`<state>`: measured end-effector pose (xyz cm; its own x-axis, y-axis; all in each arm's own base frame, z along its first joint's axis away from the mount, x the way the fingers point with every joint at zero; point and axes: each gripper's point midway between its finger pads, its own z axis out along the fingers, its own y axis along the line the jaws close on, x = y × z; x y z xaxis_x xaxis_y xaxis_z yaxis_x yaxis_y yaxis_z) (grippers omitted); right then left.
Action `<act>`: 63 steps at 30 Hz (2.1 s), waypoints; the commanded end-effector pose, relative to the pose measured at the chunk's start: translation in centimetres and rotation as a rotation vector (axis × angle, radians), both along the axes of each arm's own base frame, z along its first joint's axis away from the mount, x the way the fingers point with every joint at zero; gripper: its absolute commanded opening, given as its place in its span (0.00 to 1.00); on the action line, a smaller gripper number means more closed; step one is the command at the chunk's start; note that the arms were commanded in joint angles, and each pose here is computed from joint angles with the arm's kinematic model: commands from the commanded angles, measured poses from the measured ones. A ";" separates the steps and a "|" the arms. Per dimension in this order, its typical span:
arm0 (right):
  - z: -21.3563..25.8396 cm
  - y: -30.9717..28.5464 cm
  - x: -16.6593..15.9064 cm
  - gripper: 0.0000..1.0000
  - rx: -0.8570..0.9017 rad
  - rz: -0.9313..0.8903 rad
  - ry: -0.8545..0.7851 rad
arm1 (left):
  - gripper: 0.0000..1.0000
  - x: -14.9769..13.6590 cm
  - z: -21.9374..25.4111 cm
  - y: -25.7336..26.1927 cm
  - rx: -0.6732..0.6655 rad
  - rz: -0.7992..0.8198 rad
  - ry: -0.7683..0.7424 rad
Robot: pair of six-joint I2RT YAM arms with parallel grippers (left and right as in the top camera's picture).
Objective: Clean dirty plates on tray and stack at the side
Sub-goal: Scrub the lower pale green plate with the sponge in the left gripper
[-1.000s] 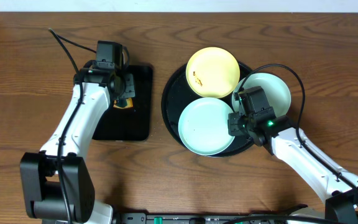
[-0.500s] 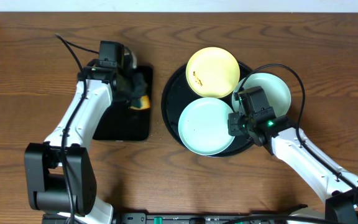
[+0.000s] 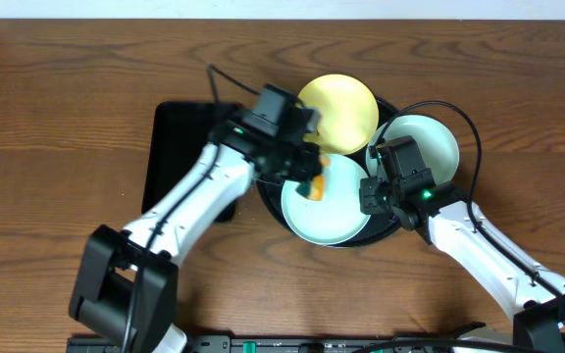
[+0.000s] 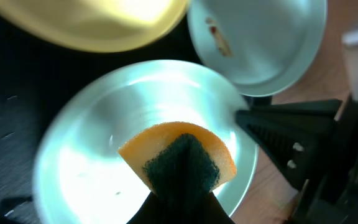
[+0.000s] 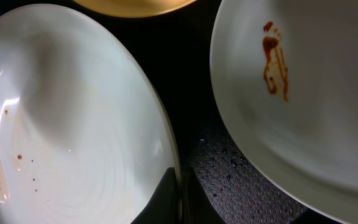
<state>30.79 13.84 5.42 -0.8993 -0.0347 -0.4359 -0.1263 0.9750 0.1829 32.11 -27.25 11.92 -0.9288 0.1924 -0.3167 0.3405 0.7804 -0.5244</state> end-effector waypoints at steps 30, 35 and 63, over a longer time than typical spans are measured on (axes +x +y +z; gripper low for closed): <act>-0.2 0.2 -0.4 0.01 0.011 0.002 0.014 | 0.62 -1.6 -9.5 -1.8 0.291 -0.005 0.026; -0.2 0.2 -0.4 0.01 0.011 0.002 0.014 | 0.62 -2.7 -9.9 -0.9 0.328 -0.011 0.074; -0.2 0.2 -0.4 0.01 0.011 0.002 0.014 | 0.08 -2.5 -5.9 -0.1 0.386 -0.054 -0.070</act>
<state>30.63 13.69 5.23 -0.9021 -0.0331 -0.4303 -0.1208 0.9766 0.1782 28.08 -28.22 4.06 -0.9143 0.3624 -0.1812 0.4004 0.8764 -0.2677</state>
